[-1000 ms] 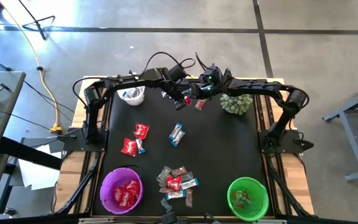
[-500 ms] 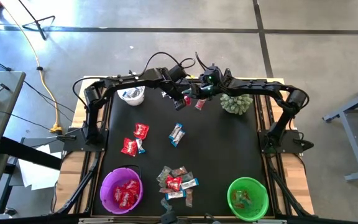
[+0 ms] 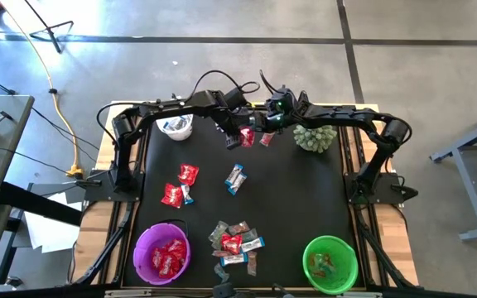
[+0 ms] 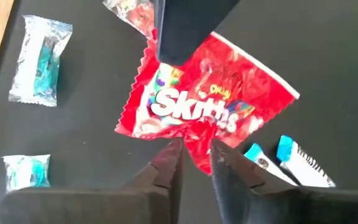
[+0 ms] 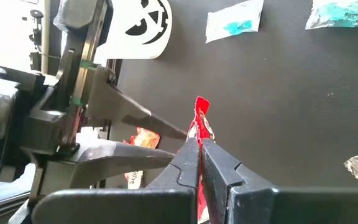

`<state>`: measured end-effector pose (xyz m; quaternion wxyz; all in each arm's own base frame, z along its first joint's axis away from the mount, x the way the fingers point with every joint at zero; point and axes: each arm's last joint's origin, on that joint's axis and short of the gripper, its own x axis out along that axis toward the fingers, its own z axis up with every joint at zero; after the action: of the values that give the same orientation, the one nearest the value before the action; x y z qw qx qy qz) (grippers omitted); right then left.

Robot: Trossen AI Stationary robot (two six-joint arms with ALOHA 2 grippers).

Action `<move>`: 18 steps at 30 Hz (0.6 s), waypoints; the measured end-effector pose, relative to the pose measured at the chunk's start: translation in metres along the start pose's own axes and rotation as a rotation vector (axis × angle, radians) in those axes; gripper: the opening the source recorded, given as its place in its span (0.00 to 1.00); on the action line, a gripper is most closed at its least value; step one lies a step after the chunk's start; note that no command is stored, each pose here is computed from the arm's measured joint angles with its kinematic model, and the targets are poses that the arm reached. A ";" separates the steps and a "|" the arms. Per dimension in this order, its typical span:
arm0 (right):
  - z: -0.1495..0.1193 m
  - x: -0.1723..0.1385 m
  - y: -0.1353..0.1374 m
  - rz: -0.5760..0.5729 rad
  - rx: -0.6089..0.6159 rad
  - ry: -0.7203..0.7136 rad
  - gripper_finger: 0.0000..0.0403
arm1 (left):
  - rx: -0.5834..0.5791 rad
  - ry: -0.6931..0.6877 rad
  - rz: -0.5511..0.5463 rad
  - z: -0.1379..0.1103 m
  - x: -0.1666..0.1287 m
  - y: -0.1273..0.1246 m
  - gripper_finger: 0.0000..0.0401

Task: Sort candy
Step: Put the red candy into the violet bucket

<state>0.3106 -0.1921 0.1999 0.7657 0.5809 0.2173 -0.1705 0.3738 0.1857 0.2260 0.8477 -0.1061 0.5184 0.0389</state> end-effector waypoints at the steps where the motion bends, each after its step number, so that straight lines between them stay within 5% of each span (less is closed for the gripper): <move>1: 0.000 0.000 0.000 0.000 0.000 0.000 0.00 | 0.005 0.001 0.000 0.000 0.000 0.000 0.20; 10: 0.002 -0.002 -0.001 0.018 0.006 0.020 0.00 | 0.037 -0.031 -0.085 0.013 -0.020 -0.003 0.31; 18: 0.016 -0.019 0.000 0.029 -0.029 -0.056 0.00 | 0.057 -0.192 -0.072 0.027 -0.080 0.001 0.32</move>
<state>0.2964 -0.2072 0.2132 0.7823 0.5676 0.1900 -0.1723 0.3601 0.1959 0.3086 0.8970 -0.0964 0.4314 0.0039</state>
